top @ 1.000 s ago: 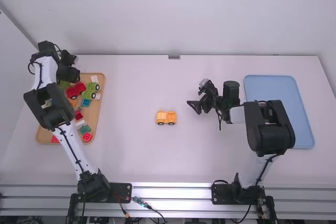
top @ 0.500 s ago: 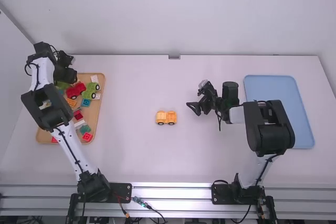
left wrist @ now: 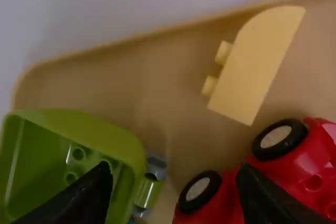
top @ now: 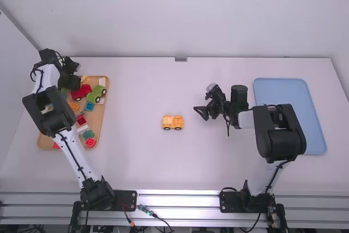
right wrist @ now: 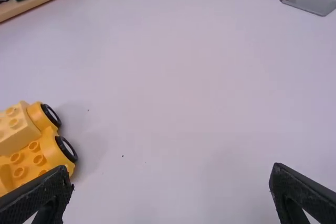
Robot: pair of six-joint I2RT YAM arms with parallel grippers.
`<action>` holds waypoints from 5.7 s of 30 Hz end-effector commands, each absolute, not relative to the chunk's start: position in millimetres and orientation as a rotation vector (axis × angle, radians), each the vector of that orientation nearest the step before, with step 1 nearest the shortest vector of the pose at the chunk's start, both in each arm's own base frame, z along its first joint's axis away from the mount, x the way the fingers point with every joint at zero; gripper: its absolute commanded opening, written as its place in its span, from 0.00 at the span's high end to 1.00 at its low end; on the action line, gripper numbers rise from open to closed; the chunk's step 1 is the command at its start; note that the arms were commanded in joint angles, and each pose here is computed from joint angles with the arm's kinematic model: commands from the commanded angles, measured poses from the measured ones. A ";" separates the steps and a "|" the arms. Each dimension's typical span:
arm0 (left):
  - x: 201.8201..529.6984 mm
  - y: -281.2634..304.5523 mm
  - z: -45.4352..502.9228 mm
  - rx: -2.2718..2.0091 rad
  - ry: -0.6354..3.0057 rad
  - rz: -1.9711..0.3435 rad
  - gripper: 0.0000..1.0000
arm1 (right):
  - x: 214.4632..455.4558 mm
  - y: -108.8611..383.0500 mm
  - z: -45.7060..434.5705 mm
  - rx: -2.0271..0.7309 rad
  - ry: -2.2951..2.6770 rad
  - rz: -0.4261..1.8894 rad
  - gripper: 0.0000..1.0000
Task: Assemble lego blocks to make yellow taxi
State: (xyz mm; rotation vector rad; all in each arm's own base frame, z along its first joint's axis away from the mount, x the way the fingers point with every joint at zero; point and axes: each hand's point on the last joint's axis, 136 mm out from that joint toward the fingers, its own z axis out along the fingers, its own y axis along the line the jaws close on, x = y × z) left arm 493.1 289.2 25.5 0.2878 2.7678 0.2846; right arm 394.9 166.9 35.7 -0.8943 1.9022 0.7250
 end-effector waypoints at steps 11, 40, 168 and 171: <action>510.5 262.6 38.8 0.399 2.706 0.169 0.29 | 395.1 167.7 40.4 -0.898 1.889 0.722 0.01; 520.2 249.3 3.2 0.452 2.667 0.190 0.41 | 394.2 168.6 40.8 -0.898 1.888 0.731 0.01; 339.5 -161.2 142.5 1.425 1.741 0.096 0.98 | 350.7 264.0 136.2 -0.864 1.957 1.618 0.01; 336.7 -162.7 139.0 1.437 1.748 0.075 0.98 | 346.4 272.1 137.8 -0.872 1.961 1.639 0.00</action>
